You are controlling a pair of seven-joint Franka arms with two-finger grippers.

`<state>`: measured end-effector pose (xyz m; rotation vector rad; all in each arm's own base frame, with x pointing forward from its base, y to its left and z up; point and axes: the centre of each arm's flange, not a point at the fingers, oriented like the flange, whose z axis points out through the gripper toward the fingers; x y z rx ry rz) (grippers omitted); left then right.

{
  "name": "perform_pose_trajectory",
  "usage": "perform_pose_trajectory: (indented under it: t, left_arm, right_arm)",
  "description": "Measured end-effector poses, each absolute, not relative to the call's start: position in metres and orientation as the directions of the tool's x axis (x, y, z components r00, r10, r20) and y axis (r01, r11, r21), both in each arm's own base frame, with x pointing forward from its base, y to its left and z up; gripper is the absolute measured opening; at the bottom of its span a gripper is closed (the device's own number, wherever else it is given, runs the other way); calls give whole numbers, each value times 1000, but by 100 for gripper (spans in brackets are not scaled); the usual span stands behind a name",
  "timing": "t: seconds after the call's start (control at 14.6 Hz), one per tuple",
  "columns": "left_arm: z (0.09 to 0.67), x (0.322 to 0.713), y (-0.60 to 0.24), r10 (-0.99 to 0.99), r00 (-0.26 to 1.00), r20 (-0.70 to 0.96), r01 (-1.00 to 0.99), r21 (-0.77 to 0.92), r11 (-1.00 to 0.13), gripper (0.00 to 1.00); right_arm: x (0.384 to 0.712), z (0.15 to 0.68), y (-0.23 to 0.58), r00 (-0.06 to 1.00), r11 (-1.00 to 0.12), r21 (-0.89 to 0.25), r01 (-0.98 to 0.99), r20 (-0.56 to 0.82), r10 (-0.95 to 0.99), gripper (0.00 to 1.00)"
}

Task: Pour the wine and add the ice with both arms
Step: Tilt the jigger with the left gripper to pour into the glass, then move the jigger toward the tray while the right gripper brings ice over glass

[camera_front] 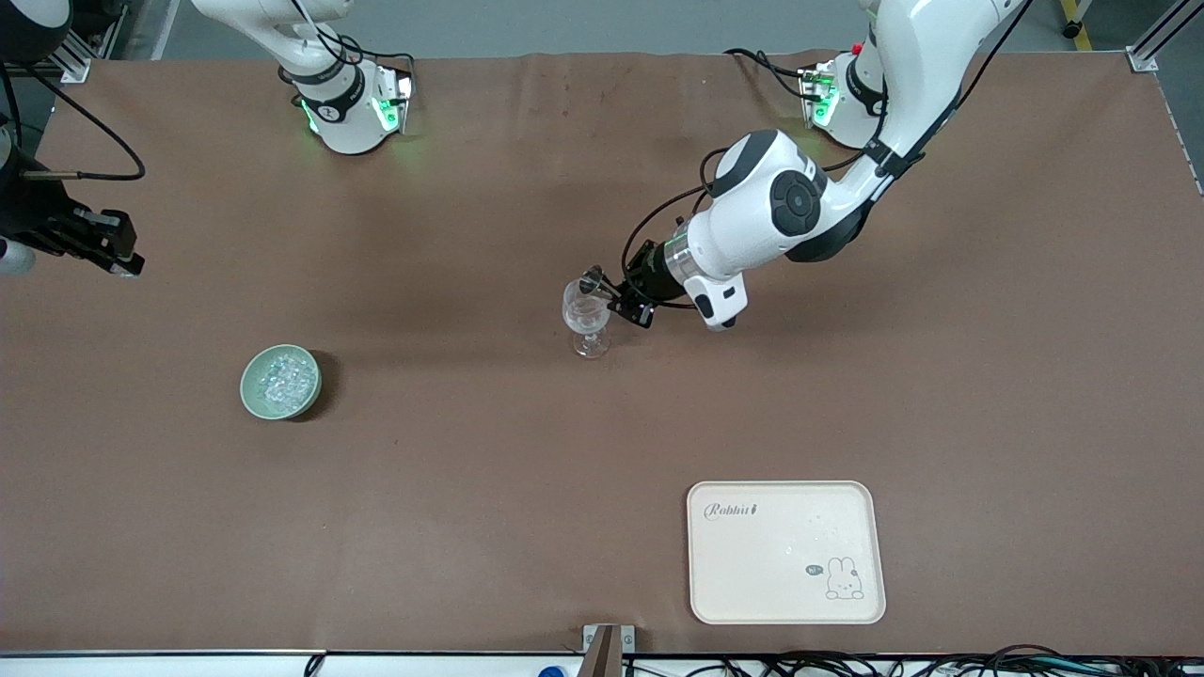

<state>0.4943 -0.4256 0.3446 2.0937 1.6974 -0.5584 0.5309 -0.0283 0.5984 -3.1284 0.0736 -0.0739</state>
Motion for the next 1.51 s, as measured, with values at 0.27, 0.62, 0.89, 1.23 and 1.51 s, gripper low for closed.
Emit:
perform_pose_trajectory:
  t: [0.27, 0.62, 0.89, 1.23, 1.51]
  left_arm:
    - [343, 493, -426, 831, 203, -518, 976, 38, -215, 21]
    - [342, 502, -426, 826, 191, -531, 978, 29, -207, 21]
    - [333, 518, -422, 812, 131, -569, 986, -7, -164, 21]
    - [343, 549, -394, 723, 26, -690, 995, -51, -85, 21]
    - [347, 573, -357, 624, -3, -782, 993, -75, -90, 21]
  right_arm:
    - [532, 597, -28, 998, -999, -12, -47, 46, -47, 24]
    - [533, 594, -28, 998, -999, -11, -47, 42, -47, 24]
    - [534, 594, -29, 998, -999, -11, -47, 42, -47, 24]
    - [534, 595, -28, 998, -999, -11, -46, 48, -47, 24]
    - [543, 590, -3, 997, -999, -12, -36, 73, -37, 24]
